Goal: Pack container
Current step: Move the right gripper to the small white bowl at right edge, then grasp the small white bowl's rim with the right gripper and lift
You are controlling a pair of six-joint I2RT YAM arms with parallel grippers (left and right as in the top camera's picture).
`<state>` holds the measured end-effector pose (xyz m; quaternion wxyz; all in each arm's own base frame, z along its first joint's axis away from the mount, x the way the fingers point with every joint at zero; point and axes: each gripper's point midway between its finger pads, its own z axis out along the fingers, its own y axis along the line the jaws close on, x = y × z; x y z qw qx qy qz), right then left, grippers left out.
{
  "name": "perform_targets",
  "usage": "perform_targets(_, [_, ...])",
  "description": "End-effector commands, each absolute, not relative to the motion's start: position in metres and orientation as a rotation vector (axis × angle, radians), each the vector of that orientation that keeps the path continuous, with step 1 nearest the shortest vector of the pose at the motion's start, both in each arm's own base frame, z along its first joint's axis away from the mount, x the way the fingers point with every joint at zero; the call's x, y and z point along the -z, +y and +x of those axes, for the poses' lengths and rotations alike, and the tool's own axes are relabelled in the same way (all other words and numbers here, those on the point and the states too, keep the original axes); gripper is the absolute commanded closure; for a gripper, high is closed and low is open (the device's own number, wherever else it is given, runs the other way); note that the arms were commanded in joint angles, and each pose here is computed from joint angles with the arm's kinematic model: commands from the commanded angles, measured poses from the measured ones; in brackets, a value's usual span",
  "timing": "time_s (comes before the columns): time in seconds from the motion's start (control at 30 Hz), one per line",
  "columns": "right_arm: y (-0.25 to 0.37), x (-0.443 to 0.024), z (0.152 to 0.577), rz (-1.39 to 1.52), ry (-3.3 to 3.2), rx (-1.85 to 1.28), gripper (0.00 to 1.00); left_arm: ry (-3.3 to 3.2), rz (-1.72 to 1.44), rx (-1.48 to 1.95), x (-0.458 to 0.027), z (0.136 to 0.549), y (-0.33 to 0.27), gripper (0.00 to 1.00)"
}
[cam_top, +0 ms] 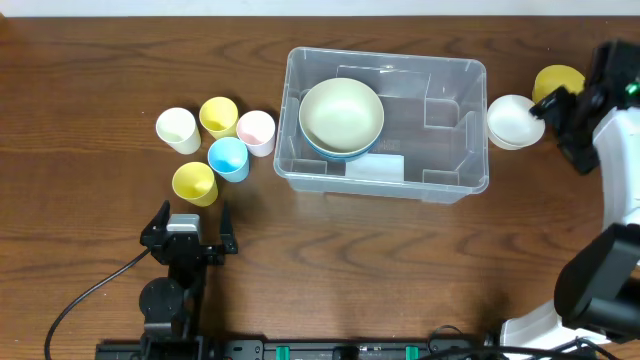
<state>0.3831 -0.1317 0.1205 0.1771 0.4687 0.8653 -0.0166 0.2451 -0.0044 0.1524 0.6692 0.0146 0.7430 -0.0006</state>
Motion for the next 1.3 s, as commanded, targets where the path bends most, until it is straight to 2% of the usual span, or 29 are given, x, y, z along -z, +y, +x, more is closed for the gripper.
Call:
perform_targets(0.0, [-0.124, -0.093, 0.379, 1.345, 2.468, -0.002, 0.01, 1.720, 0.053, 0.001, -0.138, 0.244, -0.006, 0.02])
perform_targets(0.4, [-0.134, -0.085, 0.406, 1.270, 2.360, -0.028, 0.10, 1.721, 0.053, 0.001, -0.138, 0.244, -0.006, 0.02])
perform_targets(0.9, [-0.129, -0.032, 0.401, 1.301, 2.496, -0.037, 0.08, 1.720, 0.053, 0.001, -0.138, 0.244, -0.006, 0.02])
perform_targets(1.27, [-0.134, -0.025, 0.401, 1.308, 2.494, -0.009, 0.09, 1.720, 0.053, 0.001, -0.138, 0.244, -0.006, 0.02])
